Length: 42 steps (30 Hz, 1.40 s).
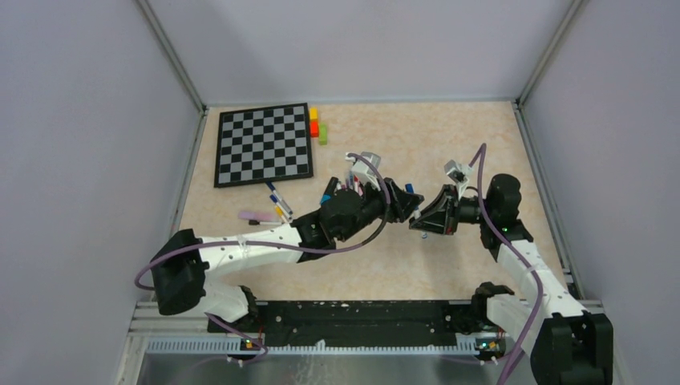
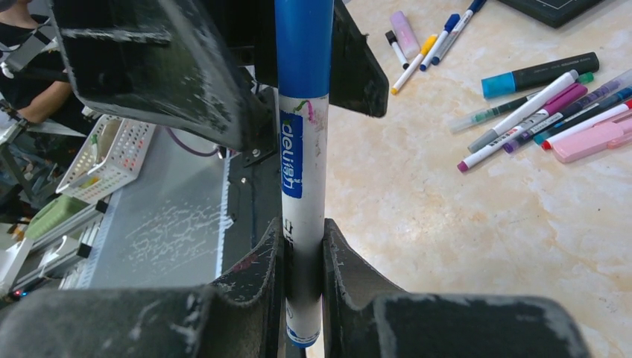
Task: Open the pen caps
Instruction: Pick up the pen from the center of the board, then open the pen cap from the pen.
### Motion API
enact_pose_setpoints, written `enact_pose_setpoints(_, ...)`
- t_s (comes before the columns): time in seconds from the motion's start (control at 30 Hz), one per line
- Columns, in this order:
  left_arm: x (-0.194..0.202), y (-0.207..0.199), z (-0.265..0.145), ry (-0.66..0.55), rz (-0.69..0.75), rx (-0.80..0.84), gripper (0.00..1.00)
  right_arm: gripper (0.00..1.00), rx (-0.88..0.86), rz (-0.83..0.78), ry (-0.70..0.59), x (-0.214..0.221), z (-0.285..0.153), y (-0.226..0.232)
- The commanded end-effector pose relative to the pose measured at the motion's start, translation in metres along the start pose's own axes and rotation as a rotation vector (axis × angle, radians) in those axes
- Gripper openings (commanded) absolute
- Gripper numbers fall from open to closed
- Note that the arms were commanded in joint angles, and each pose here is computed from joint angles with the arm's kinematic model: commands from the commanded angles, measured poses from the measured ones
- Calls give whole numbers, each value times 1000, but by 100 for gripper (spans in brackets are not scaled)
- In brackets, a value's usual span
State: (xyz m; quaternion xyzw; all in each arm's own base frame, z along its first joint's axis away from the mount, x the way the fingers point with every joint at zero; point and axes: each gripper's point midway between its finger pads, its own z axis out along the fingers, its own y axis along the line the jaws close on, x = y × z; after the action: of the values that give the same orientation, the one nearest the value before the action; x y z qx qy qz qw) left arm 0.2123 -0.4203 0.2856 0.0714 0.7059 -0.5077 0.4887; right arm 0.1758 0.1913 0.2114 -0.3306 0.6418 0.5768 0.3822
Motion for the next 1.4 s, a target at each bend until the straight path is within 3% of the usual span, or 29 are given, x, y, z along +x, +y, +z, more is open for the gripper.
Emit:
enact_pose_setpoints(0.0,-21,-14,9,-55,-39,14,53,0,-37,-93,4,-14,3,7)
enact_pose_setpoints(0.3,-28,-14,13,-84,-46,0,47,0,-31,-92,6,-13,3,5)
enact_pose_setpoints(0.53,-27,-13,13,-80,-42,1,33,0,-29,-92,6,-12,3,5)
enact_pose_setpoints(0.67,-29,-14,14,-81,-39,16,0,0,-28,-90,9,-12,3,4)
enact_pose_setpoints(0.7,-34,-14,14,-97,-36,21,0,0,-29,-90,11,-11,2,4)
enact_pose_setpoints(0.83,-88,-4,22,-197,-26,46,0,0,-51,-69,20,-7,3,5)
enact_pose_setpoints(1.1,-232,15,15,-536,13,5,0,0,-62,-14,33,1,3,1)
enact_pose_setpoints(1.37,-274,27,-15,-731,-88,-41,0,0,-49,10,39,7,4,-5)
